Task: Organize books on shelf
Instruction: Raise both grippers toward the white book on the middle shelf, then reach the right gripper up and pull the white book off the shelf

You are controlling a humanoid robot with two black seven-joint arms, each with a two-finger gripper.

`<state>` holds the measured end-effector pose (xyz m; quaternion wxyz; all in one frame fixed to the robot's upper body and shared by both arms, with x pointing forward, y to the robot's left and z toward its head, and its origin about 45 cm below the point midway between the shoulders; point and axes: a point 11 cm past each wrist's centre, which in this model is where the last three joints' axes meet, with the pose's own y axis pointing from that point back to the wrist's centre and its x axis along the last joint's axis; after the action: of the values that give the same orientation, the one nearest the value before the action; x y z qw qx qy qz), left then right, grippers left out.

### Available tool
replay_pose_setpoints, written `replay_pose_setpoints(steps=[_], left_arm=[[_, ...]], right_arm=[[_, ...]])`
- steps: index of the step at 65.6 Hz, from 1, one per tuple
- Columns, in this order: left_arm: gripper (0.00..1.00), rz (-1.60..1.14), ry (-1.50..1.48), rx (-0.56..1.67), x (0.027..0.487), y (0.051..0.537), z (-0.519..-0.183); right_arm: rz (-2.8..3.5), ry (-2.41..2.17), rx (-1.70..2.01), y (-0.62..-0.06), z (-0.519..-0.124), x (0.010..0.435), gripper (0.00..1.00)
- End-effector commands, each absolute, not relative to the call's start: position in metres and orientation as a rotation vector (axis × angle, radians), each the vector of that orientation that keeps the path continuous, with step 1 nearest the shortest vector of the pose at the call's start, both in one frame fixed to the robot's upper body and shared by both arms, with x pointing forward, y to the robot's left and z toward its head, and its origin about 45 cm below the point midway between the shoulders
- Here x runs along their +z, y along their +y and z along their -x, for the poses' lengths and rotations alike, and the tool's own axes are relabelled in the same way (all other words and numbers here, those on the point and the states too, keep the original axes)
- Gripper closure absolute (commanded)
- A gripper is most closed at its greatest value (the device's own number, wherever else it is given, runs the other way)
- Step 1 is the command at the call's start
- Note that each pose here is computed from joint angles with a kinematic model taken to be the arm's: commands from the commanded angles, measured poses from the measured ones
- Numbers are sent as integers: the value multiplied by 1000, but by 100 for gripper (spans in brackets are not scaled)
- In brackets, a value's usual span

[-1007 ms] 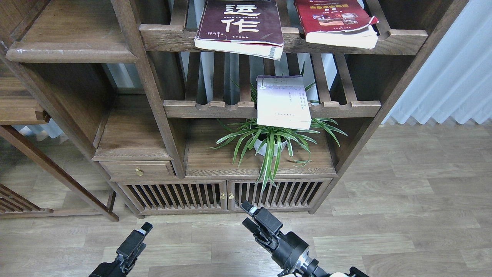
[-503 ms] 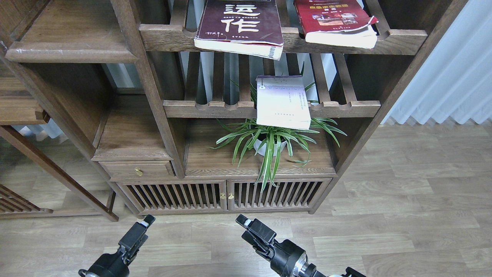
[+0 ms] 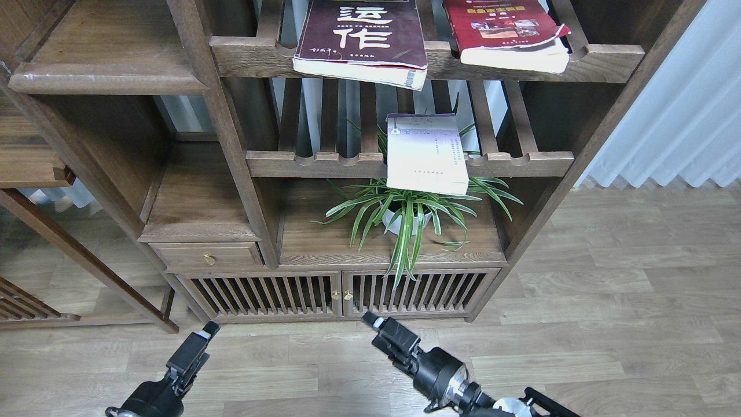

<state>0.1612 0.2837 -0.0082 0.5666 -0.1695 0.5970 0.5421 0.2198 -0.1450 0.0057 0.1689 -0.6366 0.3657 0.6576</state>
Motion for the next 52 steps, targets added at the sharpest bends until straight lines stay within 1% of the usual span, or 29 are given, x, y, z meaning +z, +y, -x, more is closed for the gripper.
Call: replay_pose_setpoints(steps=[1,19,27,31,52], left_arm=[[0,395,1403,1277,-9,285,-162],[0,399,1386,1297,-6,296,-165],[0,419,1375,1313,-4,302,-169],[0,416,1371,1314,-3,304,-170],[0,402,1347,1333,0,317,-171]], right_arm=[[1814,1045,1768,-153,-253,23,0],[1806,1074,1624,-169,-300,49,0],[1819,1120,1590,-178,-318,51,0],[1841,1115,1547,-178,-335,63,0],[1845,1109,1468,-179,-359,83,0]])
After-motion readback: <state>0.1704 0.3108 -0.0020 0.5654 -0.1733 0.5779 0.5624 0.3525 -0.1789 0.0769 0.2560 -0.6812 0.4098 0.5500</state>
